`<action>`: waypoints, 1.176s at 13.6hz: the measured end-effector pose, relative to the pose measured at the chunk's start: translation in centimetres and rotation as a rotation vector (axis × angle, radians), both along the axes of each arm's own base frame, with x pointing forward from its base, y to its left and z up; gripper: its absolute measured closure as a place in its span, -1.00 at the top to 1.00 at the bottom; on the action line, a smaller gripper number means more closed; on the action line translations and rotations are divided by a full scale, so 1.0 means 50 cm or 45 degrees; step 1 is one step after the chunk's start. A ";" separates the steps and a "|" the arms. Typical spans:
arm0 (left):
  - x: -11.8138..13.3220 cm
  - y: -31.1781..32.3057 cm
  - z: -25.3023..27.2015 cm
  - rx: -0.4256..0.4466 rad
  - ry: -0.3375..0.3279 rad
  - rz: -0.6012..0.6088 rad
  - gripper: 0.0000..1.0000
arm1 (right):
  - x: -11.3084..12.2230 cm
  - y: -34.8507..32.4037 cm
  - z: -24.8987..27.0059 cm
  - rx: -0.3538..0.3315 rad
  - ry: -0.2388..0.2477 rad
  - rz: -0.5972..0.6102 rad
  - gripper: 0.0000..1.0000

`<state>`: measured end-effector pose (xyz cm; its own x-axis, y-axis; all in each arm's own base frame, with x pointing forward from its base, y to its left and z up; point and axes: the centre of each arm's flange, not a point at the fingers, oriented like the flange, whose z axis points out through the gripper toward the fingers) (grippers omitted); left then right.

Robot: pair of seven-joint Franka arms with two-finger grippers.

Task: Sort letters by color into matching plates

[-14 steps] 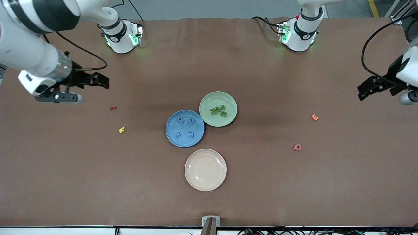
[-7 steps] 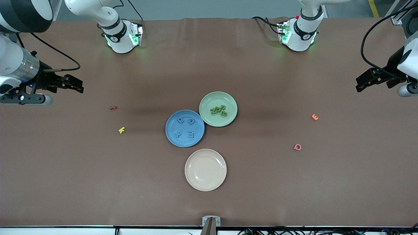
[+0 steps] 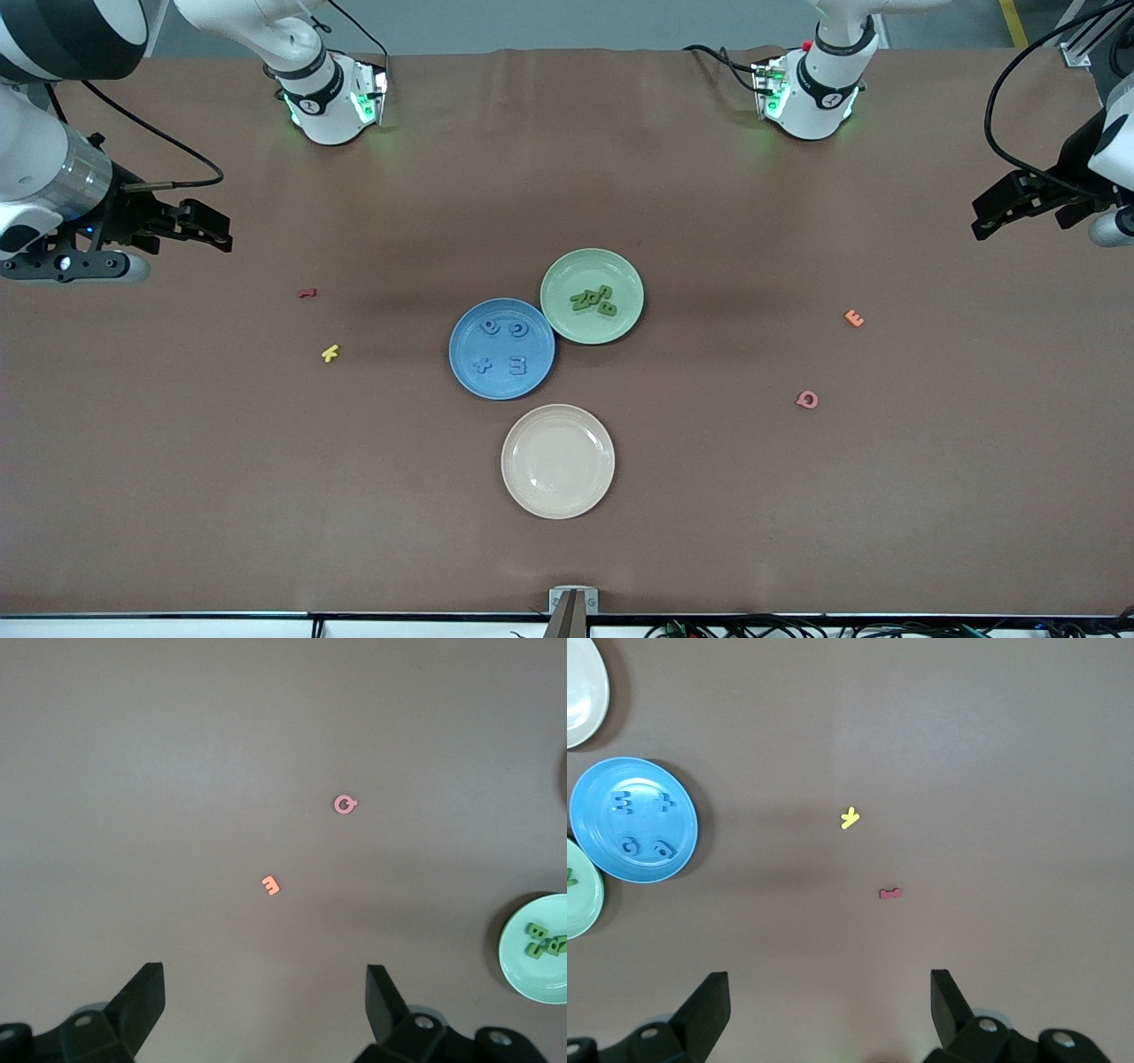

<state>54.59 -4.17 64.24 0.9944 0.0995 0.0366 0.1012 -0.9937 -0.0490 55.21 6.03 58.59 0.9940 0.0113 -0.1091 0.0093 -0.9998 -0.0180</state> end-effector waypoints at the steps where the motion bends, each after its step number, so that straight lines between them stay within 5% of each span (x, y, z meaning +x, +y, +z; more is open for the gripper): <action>1: 0.001 -0.003 -0.004 0.000 0.000 -0.004 1.00 | 0.000 0.000 0.003 0.004 -0.004 0.001 1.00; 16: -0.006 -0.030 -0.008 -0.008 0.003 -0.035 1.00 | 0.011 -0.050 0.081 0.011 -0.111 -0.050 1.00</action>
<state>54.30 -5.69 63.85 0.9968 0.0727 0.0334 0.0741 -0.9963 -0.0433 55.76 3.54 62.65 0.9994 -0.0275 -0.0224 -0.0282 -0.9992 -0.0276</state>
